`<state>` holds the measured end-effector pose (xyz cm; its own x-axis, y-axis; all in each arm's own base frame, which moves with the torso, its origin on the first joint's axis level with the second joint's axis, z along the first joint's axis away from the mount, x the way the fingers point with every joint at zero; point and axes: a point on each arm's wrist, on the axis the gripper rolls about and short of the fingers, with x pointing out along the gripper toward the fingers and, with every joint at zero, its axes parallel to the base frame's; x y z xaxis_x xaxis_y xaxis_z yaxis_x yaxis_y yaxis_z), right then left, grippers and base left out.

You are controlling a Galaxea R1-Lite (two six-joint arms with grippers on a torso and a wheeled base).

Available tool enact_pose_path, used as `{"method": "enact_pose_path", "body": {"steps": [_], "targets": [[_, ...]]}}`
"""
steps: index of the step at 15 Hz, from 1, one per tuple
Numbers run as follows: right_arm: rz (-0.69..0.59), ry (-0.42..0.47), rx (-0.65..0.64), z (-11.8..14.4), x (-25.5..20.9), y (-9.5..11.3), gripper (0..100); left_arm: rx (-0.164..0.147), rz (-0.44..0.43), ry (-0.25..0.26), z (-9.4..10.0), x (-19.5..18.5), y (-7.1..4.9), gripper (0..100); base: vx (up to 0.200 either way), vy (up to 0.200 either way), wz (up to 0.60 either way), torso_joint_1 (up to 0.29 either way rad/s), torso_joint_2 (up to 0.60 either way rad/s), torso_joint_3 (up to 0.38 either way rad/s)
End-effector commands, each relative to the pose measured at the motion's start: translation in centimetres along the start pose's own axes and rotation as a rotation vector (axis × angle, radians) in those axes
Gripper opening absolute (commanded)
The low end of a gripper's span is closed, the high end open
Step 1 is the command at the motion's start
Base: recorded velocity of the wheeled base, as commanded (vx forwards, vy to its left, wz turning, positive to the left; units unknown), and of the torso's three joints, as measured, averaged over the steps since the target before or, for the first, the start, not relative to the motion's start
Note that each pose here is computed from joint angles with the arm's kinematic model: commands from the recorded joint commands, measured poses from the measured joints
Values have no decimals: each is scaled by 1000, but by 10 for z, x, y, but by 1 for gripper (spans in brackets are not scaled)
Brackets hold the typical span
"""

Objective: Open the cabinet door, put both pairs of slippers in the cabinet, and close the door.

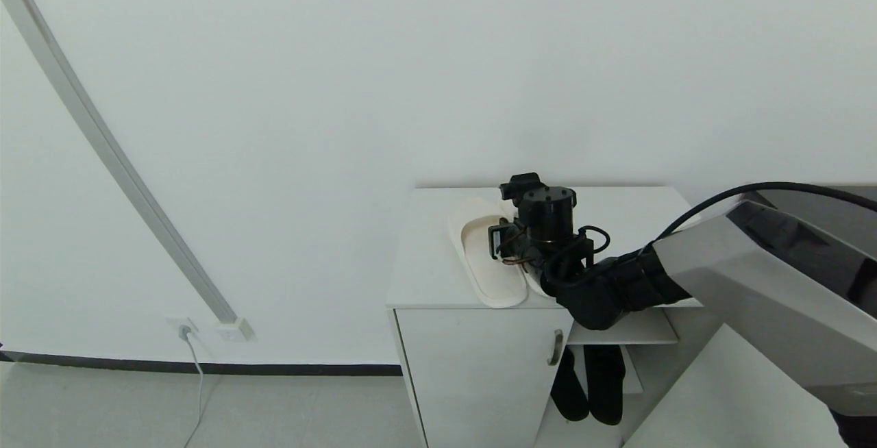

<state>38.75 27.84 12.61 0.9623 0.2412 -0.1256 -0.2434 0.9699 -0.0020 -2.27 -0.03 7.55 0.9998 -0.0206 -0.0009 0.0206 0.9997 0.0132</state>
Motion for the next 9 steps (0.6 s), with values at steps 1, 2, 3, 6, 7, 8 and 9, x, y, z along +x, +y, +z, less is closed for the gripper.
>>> {"method": "enact_pose_path", "body": {"steps": [1,2,3,6,7,8,9], "targets": [[22,-21,6,24,-29,0,0,-1,-1,1,0,0,0,0,0,0,0,0,0,0],[32,-14,2,26,-43,-1,0,-1,-1,1,0,0,0,0,0,0,0,0,0,0],[47,-10,0,27,-61,-3,0,-1,-1,1,0,0,0,0,0,0,0,0,0,0],[99,-13,-4,24,-112,-11,0,-1,-1,1,0,0,0,0,0,0,0,0,0,0],[136,-3,-9,23,-130,-16,0,-1,1,1,0,0,0,0,0,0,0,0,0,0],[184,13,-15,22,-151,-23,0,-1,-1,1,0,0,0,0,0,0,0,0,0,0],[229,27,-19,21,-168,-29,0,-1,-1,1,0,0,0,0,0,0,0,0,0,0]]}}
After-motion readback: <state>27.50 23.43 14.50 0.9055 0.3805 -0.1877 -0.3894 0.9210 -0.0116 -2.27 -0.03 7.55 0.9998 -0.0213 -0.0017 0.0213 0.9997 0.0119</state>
